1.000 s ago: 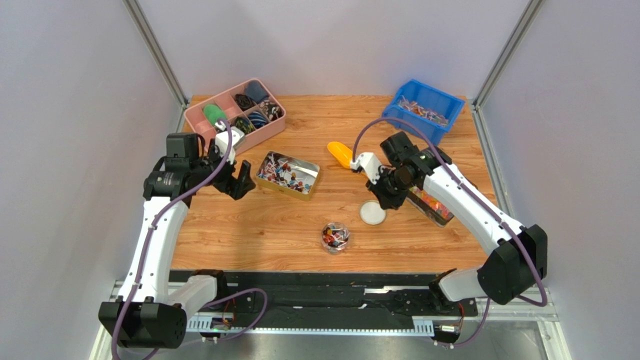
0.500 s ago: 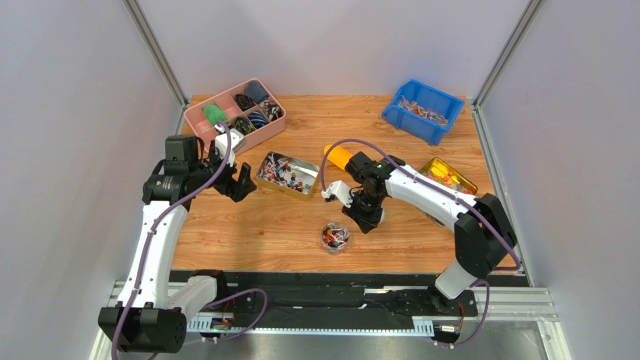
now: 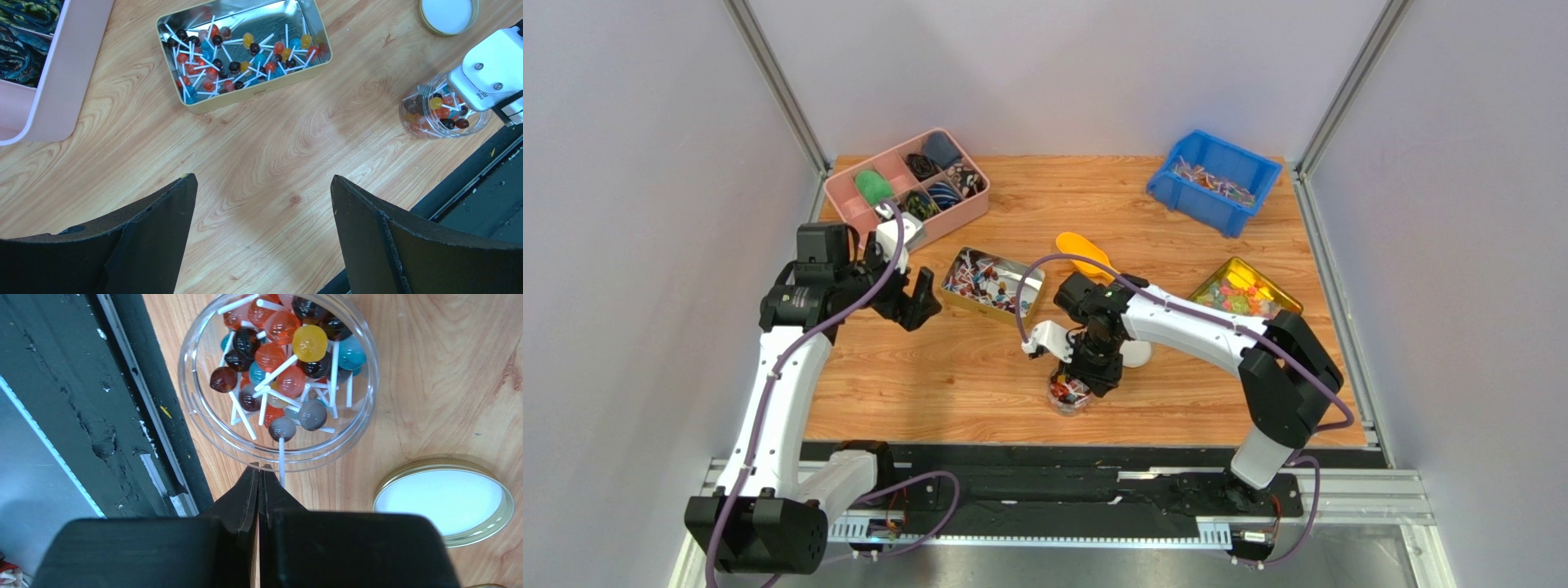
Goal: Pack the candies
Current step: Place the spatula at the center of the board.
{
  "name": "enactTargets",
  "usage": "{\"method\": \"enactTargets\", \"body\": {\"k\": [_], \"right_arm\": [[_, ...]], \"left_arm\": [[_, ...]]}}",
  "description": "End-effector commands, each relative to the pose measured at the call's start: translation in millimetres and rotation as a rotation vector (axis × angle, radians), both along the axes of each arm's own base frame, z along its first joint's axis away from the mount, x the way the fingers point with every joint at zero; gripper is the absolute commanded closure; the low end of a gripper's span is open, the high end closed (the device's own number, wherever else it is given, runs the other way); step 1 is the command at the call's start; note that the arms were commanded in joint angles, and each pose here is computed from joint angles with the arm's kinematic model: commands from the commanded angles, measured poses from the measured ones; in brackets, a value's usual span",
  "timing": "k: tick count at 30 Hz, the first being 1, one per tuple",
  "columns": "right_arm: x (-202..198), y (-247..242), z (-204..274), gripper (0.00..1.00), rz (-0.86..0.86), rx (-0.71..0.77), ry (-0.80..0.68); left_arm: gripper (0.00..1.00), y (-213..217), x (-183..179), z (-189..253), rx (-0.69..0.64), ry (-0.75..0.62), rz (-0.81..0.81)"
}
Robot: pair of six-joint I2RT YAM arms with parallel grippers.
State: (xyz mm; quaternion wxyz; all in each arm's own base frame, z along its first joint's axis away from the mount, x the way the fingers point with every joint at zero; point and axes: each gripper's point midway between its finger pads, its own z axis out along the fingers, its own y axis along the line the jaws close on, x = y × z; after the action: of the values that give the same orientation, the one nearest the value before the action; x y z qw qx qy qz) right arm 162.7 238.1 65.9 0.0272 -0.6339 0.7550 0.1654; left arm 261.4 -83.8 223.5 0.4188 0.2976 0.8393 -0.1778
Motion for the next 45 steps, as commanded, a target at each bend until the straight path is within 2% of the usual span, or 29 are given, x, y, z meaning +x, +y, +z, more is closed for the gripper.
{"method": "enactTargets", "body": {"k": [1, 10, 28, 34, 38, 45], "right_arm": [[18.9, 14.3, 7.3, 1.0, 0.003, 0.021, -0.078], [36.3, 14.8, 23.0, 1.0, 0.011, -0.007, -0.159], [8.3, 36.5, 25.0, 1.0, 0.099, 0.003, -0.121], [19.0, 38.5, 25.8, 1.0, 0.084, -0.003, -0.17], [36.8, 35.8, 25.6, 1.0, 0.062, -0.032, -0.261], [44.3, 33.8, 10.4, 1.0, 0.069, -0.073, -0.284]], "left_arm": [[0.11, -1.5, 5.1, 3.1, 0.005, -0.039, -0.021], [0.11, -2.0, 6.9, 0.3, 0.004, -0.032, -0.024], [0.11, -2.5, 7.0, -2.3, 0.001, -0.022, -0.025], [0.11, -2.6, 7.3, -3.4, 0.0, -0.018, -0.024], [0.11, -1.9, 8.1, -3.9, 0.003, -0.016, -0.021], [0.11, -1.9, 8.1, -3.9, 0.003, -0.016, -0.021]]}}
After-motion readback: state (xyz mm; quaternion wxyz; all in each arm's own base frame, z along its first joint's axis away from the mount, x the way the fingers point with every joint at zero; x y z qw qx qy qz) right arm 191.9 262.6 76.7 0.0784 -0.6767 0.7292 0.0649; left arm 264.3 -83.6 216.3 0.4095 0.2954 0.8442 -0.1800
